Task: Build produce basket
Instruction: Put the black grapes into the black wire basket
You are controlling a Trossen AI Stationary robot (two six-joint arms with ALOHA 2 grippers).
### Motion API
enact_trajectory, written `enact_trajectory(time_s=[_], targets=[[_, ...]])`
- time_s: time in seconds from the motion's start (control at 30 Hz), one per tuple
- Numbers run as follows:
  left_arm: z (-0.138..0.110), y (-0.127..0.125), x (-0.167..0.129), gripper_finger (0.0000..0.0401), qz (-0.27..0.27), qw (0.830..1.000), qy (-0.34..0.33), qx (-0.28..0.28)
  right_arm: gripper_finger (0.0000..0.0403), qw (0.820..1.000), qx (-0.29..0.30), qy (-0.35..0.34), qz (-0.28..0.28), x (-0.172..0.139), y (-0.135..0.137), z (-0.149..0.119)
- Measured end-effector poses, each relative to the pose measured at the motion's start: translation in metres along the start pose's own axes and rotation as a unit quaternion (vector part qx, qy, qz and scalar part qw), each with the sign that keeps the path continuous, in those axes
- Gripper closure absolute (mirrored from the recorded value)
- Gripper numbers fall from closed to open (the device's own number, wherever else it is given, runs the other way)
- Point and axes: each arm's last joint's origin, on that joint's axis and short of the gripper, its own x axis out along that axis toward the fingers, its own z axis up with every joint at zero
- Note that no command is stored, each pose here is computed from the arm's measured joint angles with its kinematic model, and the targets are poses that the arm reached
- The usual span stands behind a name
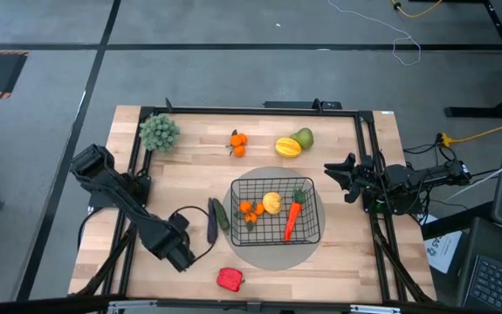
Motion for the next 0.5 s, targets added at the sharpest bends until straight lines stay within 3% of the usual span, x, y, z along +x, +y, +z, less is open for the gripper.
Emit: enact_trajectory(time_s=[0.27, 0.5], targets=[[0.005, 0.001, -0.062, 0.0401, -0.002, 0.993, -0.114, 0.014, 0.0272, 1.000, 0.000, 0.000, 0.000, 0.000, 0.000, 0.000], [0.015, 0.003, -0.108, 0.0401, -0.028, 0.969, -0.236, 0.071, 0.0272, 1.000, 0.001, 0.000, 0.000, 0.000, 0.000, 0.000]])
